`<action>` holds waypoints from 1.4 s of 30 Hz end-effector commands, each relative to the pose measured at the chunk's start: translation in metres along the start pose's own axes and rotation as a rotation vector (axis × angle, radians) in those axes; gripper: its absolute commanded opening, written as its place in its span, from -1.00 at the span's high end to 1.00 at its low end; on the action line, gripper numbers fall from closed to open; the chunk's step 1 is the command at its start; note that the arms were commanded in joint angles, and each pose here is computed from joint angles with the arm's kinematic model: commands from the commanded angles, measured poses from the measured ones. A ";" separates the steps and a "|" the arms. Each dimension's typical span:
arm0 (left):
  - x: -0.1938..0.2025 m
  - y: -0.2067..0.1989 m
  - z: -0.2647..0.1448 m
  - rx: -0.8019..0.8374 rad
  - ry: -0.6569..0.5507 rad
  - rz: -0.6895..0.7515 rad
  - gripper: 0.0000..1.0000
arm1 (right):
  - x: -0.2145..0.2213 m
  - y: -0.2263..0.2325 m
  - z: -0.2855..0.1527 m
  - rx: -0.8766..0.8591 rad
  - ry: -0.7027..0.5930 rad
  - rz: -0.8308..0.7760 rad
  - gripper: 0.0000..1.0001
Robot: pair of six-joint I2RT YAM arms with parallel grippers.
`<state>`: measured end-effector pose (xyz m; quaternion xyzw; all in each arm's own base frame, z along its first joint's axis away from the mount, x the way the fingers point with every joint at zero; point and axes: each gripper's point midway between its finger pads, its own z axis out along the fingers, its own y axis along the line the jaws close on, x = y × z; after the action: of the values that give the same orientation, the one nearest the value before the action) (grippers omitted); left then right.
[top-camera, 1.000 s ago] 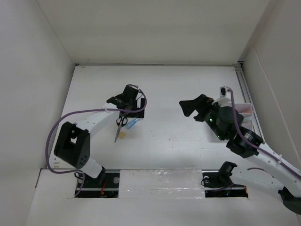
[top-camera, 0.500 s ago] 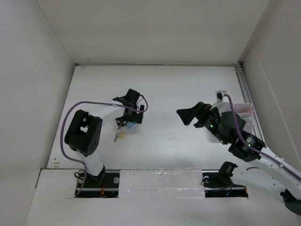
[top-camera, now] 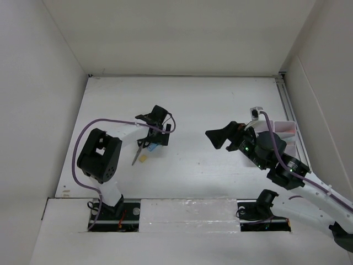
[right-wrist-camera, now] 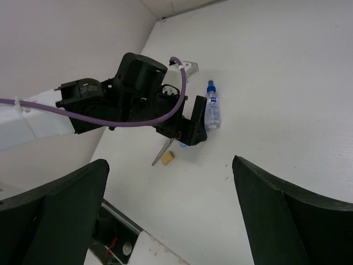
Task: Sort the stationery into containers
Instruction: Grab a piece of stationery with the left arm
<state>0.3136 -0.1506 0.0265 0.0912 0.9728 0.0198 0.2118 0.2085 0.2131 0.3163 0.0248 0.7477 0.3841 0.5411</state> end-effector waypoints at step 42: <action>-0.012 -0.033 -0.040 0.237 -0.088 0.009 -1.00 | -0.019 -0.039 0.026 0.177 -0.163 0.092 -1.00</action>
<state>0.3076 -0.1872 0.0773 0.1166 0.9541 -0.1012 0.2567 0.2498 0.1923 0.2782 0.1232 0.7609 0.3063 0.5586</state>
